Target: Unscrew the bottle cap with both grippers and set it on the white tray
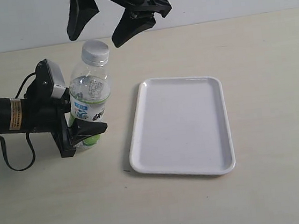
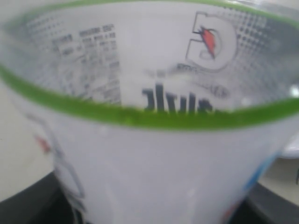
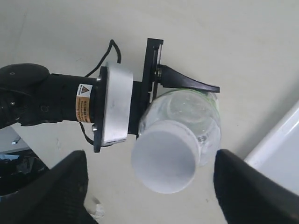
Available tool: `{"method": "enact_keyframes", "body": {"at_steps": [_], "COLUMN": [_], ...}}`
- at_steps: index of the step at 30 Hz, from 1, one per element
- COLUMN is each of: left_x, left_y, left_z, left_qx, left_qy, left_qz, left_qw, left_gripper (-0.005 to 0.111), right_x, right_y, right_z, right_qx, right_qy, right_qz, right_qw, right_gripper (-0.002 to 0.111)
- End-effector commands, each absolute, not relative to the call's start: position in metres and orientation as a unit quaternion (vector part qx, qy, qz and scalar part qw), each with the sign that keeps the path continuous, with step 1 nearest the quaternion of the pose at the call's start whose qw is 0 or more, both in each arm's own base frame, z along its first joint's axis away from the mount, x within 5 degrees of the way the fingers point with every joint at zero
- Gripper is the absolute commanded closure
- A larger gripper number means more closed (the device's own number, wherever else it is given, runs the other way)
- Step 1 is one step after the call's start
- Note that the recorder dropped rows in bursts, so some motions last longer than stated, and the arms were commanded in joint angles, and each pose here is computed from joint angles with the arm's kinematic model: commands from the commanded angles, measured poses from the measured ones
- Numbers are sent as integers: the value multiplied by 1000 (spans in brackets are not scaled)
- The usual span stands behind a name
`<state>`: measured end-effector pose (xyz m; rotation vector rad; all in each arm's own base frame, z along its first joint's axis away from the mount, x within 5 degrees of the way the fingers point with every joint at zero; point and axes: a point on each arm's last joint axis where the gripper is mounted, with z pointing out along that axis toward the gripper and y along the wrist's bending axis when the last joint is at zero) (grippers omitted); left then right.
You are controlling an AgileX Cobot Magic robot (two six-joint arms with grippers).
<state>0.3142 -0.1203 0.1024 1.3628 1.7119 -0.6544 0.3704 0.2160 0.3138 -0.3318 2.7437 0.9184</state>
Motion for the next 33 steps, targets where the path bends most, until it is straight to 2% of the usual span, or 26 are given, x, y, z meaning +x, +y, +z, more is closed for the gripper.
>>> {"method": "enact_keyframes", "body": {"at_steps": [1,8,11,19,23,28,33], "left_x": [315,315,315,315,315,315,315], "left_y": [-121,-121,-121,-121,-121,-121,-121], "left_z": [104,104,104,104,104,104,104], "left_qx": [541,541,541,541,541,541,541], "left_qy": [679,679,679,679,679,679,679], "left_qz": [-263,-263,-263,-263,-263,-263,-263], "left_qw": [421,421,421,421,421,421,421], "left_gripper": [107,107,107,107,107,107,107], "right_x": [378,381,381,379,379,379,379], "right_y": [218,220,220,220,220,220,220], "right_z": [298,293,294,293,293,293,293], "right_qx": [-106,-105,-110,-143,-169,-259,-425], "right_qy": [941,938,938,935,931,910,845], "right_qz": [307,315,314,307,304,291,260], "right_qw": [99,102,101,104,112,140,194], "right_gripper": [37,40,47,90,107,108,108]}}
